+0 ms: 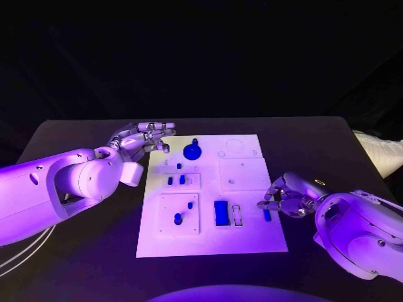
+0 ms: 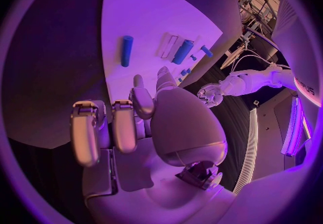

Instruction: Assemble the parts on the task board

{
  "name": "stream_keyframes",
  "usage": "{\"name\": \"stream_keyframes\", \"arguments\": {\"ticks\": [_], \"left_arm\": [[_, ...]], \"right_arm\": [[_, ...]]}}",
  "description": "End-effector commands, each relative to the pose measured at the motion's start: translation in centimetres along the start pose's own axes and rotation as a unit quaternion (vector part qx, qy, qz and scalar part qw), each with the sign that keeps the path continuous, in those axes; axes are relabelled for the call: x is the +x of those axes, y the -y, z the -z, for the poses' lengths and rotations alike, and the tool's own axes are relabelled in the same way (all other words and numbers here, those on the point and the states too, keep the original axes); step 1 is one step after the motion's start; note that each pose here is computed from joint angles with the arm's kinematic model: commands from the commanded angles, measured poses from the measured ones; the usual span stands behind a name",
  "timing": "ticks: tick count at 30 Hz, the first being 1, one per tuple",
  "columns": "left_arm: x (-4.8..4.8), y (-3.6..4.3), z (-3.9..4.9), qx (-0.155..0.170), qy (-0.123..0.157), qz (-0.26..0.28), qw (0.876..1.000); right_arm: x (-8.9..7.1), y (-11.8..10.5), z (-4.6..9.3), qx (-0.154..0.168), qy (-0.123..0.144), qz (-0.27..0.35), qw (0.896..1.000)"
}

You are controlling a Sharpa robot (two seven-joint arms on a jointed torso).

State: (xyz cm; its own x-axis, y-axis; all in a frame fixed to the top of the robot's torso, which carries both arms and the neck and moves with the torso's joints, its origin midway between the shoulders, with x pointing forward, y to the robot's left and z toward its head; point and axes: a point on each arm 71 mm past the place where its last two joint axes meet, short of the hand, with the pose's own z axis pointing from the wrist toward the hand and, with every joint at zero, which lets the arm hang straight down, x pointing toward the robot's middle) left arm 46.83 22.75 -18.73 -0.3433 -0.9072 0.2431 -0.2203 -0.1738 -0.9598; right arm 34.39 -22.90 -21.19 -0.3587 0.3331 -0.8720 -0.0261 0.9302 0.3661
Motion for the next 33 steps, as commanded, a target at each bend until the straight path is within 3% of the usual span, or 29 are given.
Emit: {"name": "stream_keyframes", "arguments": {"ticks": [1,9,20,33], "left_arm": [[0.31,-0.01,0.01,0.002,-0.011,0.005,1.000],[0.48,-0.20,0.02,0.000,-0.014,0.007,1.000],[0.44,-0.29,0.05,-0.001,-0.014,0.007,1.000],[0.34,-0.29,0.10,-0.002,-0.013,0.007,1.000]], "right_arm": [[-0.4,0.7,-0.1,-0.003,0.012,0.014,1.000],[-0.2,1.8,-0.7,0.011,0.017,0.051,0.998],[1.4,1.3,-1.4,0.009,-0.003,0.061,0.998],[2.1,1.1,-1.7,0.010,-0.020,0.098,0.995]]}}
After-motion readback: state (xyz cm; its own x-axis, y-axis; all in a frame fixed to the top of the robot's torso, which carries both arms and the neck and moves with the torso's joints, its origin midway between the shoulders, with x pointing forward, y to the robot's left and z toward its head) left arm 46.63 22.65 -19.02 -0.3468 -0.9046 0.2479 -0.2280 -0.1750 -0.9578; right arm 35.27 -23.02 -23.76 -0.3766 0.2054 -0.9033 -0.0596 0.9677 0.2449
